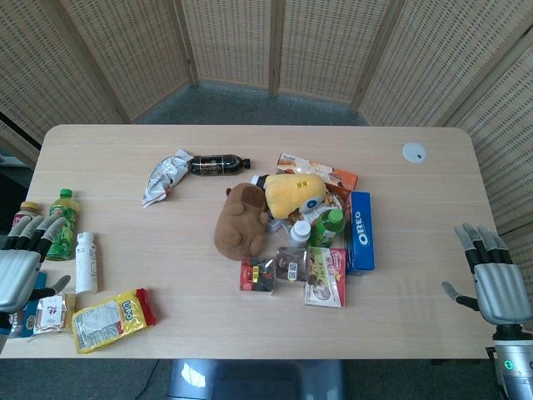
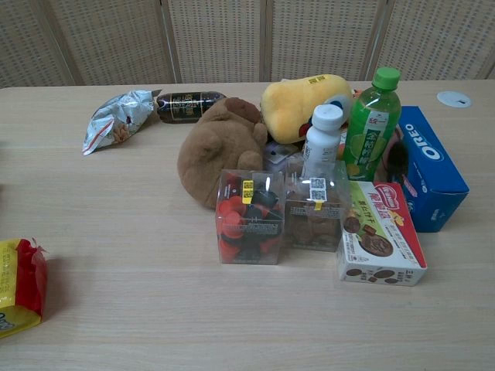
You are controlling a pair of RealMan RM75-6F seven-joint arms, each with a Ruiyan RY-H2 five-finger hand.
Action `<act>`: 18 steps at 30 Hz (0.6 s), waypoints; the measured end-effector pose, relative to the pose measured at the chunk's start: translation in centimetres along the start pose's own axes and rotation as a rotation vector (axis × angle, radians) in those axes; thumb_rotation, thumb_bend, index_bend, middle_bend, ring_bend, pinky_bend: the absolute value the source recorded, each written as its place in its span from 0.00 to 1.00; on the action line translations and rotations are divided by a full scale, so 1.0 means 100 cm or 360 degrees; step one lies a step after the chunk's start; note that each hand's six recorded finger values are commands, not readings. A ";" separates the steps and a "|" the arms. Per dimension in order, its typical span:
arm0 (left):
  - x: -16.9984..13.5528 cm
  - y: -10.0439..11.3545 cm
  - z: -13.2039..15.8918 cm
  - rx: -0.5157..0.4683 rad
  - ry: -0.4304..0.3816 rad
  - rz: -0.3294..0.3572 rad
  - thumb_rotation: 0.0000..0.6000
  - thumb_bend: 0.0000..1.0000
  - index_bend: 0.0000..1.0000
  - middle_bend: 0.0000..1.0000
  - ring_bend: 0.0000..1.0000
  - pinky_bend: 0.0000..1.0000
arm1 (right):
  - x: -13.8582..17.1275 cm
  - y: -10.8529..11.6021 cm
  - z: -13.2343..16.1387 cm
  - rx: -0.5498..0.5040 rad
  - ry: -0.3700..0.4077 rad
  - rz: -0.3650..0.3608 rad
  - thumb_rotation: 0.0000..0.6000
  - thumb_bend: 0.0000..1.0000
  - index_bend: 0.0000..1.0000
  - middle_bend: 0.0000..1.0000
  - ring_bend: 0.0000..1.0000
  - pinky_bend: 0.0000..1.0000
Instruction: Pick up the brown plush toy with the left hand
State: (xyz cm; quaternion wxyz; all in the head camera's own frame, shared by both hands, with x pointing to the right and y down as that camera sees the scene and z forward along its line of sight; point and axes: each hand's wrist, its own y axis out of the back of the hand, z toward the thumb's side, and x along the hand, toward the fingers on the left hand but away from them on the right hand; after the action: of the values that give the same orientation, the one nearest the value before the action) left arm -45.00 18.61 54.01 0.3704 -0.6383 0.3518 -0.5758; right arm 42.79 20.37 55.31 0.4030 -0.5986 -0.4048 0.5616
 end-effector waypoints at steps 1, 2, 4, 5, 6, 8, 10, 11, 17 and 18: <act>0.000 0.000 0.000 -0.0005 0.0001 -0.0001 0.98 0.27 0.00 0.00 0.00 0.00 | -0.001 0.000 0.001 0.0000 0.0003 0.0000 0.98 0.20 0.00 0.00 0.00 0.00; 0.001 -0.001 0.000 -0.0008 0.0000 -0.0001 0.98 0.27 0.00 0.00 0.00 0.00 | -0.001 0.000 0.002 -0.0001 0.0006 -0.0001 0.98 0.20 0.00 0.00 0.00 0.00; 0.002 -0.002 0.000 -0.0008 -0.0006 -0.0006 0.97 0.27 0.00 0.00 0.00 0.00 | -0.002 -0.001 0.004 -0.0007 0.0011 0.0000 0.98 0.20 0.00 0.00 0.00 0.00; 0.002 -0.003 0.001 -0.0007 -0.0009 -0.0010 0.97 0.27 0.00 0.00 0.00 0.00 | -0.002 -0.002 0.005 -0.0008 0.0014 0.0002 0.97 0.20 0.00 0.00 0.00 0.00; 0.003 -0.003 0.001 -0.0004 -0.0014 -0.0014 0.97 0.27 0.00 0.00 0.00 0.00 | -0.002 -0.002 0.006 -0.0009 0.0017 0.0004 0.98 0.20 0.00 0.00 0.00 0.00; 0.004 -0.003 0.003 0.0009 -0.0030 -0.0020 0.98 0.27 0.00 0.00 0.00 0.00 | -0.002 -0.002 0.006 -0.0010 0.0021 0.0004 0.98 0.20 0.00 0.00 0.00 0.00; 0.007 -0.001 0.006 0.0026 -0.0050 -0.0014 0.98 0.27 0.00 0.00 0.00 0.00 | 0.000 -0.001 0.006 -0.0012 0.0018 -0.0003 0.98 0.20 0.00 0.00 0.00 0.00; 0.008 0.000 0.007 0.0035 -0.0059 -0.0010 0.98 0.27 0.00 0.00 0.00 0.00 | 0.001 0.000 0.005 -0.0013 0.0014 -0.0008 0.98 0.20 0.00 0.00 0.00 0.00; 0.016 0.004 0.014 0.0104 -0.0110 0.0000 0.97 0.27 0.00 0.00 0.00 0.00 | 0.008 0.002 -0.001 -0.0017 -0.0022 -0.0018 0.98 0.20 0.00 0.00 0.00 0.00; 0.018 0.004 0.015 0.0119 -0.0120 -0.0001 0.97 0.27 0.00 0.00 0.00 0.00 | 0.008 0.003 -0.001 -0.0015 -0.0024 -0.0017 0.98 0.20 0.00 0.00 0.00 0.00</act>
State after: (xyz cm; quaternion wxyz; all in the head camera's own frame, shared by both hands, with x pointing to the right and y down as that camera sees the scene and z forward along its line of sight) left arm -43.37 16.92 54.47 0.4068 -0.6453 0.3156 -0.5643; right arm 42.94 21.04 54.79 0.4002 -0.5940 -0.4137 0.5620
